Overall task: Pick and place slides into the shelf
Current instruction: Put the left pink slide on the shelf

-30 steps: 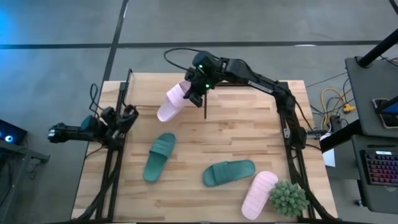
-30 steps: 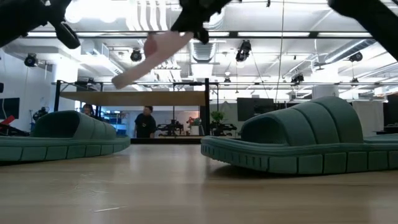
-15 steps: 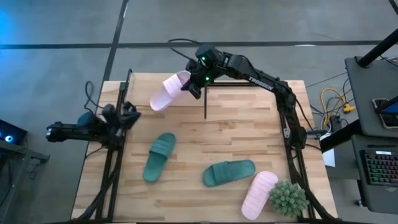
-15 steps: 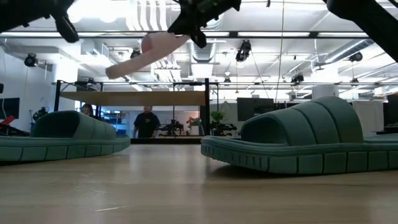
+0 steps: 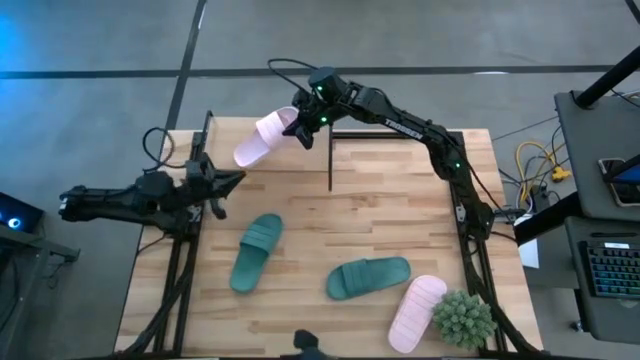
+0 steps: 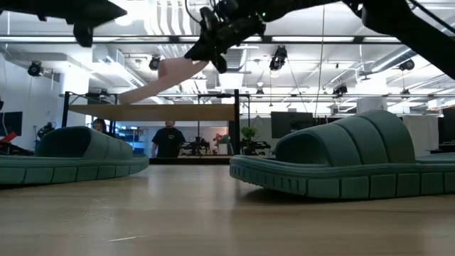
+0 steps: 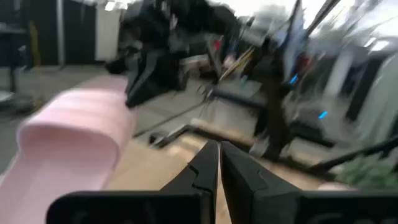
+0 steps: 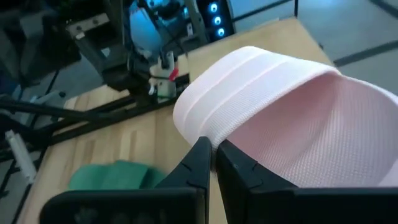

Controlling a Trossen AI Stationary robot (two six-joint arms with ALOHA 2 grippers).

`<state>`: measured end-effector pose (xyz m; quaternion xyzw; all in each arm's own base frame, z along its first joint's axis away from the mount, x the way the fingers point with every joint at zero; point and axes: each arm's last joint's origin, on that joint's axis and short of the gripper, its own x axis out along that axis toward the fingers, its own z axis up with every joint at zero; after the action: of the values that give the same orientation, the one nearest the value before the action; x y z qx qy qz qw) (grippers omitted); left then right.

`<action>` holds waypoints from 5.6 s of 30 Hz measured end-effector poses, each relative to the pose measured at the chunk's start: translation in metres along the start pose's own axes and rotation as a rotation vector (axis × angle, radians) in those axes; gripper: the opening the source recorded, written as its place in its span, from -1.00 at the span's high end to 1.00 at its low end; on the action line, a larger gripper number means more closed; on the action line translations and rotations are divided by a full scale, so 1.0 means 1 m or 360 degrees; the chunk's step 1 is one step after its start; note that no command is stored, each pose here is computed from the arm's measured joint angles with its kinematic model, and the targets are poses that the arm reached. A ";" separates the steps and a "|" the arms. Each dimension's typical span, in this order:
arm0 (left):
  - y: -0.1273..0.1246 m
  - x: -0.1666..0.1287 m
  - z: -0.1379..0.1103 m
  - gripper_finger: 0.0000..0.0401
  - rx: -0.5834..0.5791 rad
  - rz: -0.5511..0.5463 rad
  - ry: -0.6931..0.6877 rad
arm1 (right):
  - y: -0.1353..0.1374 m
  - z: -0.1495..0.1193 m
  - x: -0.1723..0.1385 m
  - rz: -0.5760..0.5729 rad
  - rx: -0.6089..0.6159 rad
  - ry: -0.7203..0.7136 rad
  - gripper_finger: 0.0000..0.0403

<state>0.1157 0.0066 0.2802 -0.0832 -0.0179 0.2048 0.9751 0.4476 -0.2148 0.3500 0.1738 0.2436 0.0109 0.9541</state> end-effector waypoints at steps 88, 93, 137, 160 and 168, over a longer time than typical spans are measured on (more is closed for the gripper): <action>0.111 0.048 0.024 0.98 0.0077 0.0577 0.0523 | -0.041 -0.027 -0.002 -0.0383 0.0289 0.0315 0.17; 0.122 0.050 0.015 0.98 0.0124 0.0754 0.0657 | -0.031 -0.031 0.006 -0.0361 0.0170 0.0370 0.20; 0.144 0.070 0.001 0.98 -0.0218 0.0522 0.1004 | -0.052 -0.040 0.050 -0.0504 0.0020 0.0195 0.42; 0.138 0.061 0.010 0.98 -0.0113 0.0573 0.0915 | -0.037 -0.037 0.043 -0.0472 0.0137 0.0227 0.42; 0.137 0.059 0.008 0.98 -0.0127 0.0577 0.0923 | -0.041 -0.041 0.060 -0.0458 0.0093 0.0156 0.42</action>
<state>0.1150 0.1558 0.2650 -0.1779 0.2670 0.3418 0.8833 0.4785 -0.2342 0.2753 0.1640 0.3126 -0.1247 0.9273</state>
